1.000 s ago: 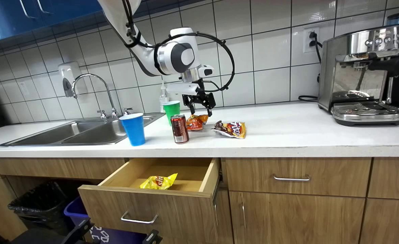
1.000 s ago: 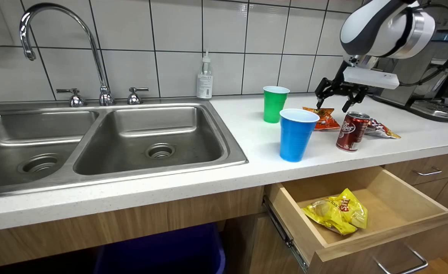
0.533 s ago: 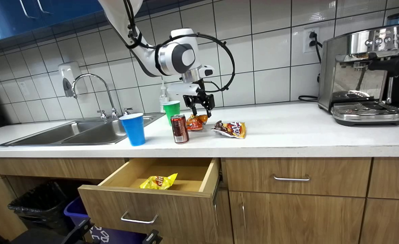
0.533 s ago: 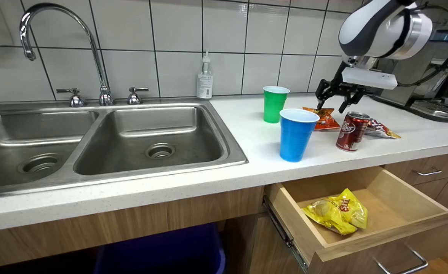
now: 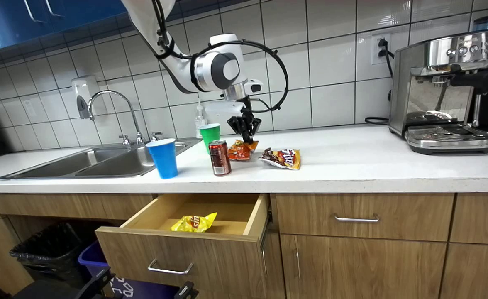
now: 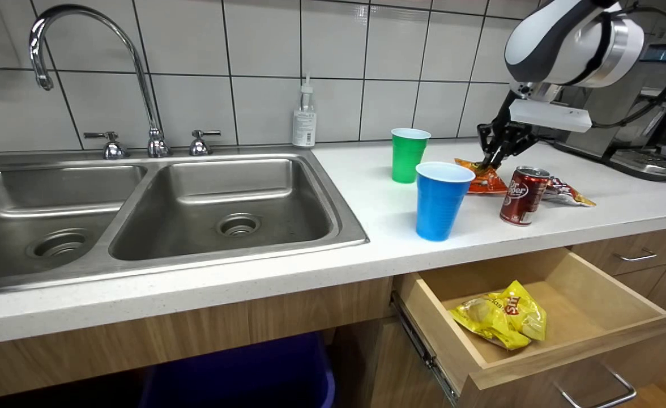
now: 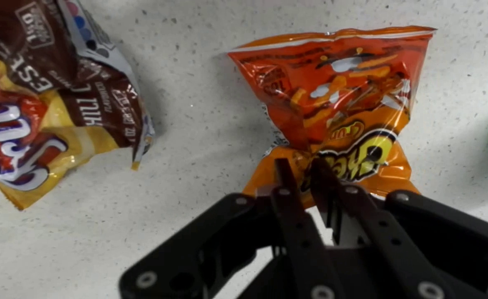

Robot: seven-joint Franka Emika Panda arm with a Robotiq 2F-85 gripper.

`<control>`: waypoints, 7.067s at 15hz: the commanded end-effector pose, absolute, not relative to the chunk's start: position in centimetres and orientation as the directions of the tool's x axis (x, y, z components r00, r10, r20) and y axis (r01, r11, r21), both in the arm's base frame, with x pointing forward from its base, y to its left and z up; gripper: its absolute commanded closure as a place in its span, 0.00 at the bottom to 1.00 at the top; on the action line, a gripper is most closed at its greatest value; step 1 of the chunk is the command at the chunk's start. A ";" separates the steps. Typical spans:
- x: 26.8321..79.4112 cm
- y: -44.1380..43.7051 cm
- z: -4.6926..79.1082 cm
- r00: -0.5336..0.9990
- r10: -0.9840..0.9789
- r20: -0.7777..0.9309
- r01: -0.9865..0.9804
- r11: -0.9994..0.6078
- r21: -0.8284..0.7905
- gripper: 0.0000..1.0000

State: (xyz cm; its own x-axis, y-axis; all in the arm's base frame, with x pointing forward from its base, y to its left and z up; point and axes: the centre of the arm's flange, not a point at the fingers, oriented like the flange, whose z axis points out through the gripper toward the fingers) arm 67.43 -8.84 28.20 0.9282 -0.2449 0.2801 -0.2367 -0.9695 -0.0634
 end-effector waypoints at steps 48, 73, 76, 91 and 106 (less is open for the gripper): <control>53.2 -9.5 43.3 0.923 0.095 0.372 0.139 -0.986 -0.093 1.00; 46.1 -3.9 35.7 0.834 0.525 0.171 0.537 -0.843 -0.033 1.00; 46.1 -3.7 34.4 0.823 0.548 0.149 0.558 -0.829 -0.035 1.00; 45.3 -2.5 28.4 0.779 0.625 0.053 0.626 -0.780 -0.002 1.00; 44.8 -1.9 25.8 0.736 0.677 0.002 0.677 -0.736 0.017 1.00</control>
State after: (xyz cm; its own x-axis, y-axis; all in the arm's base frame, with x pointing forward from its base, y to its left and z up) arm 44.98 -2.10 26.01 0.7506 0.6607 0.0016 0.6607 -0.7506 -0.0062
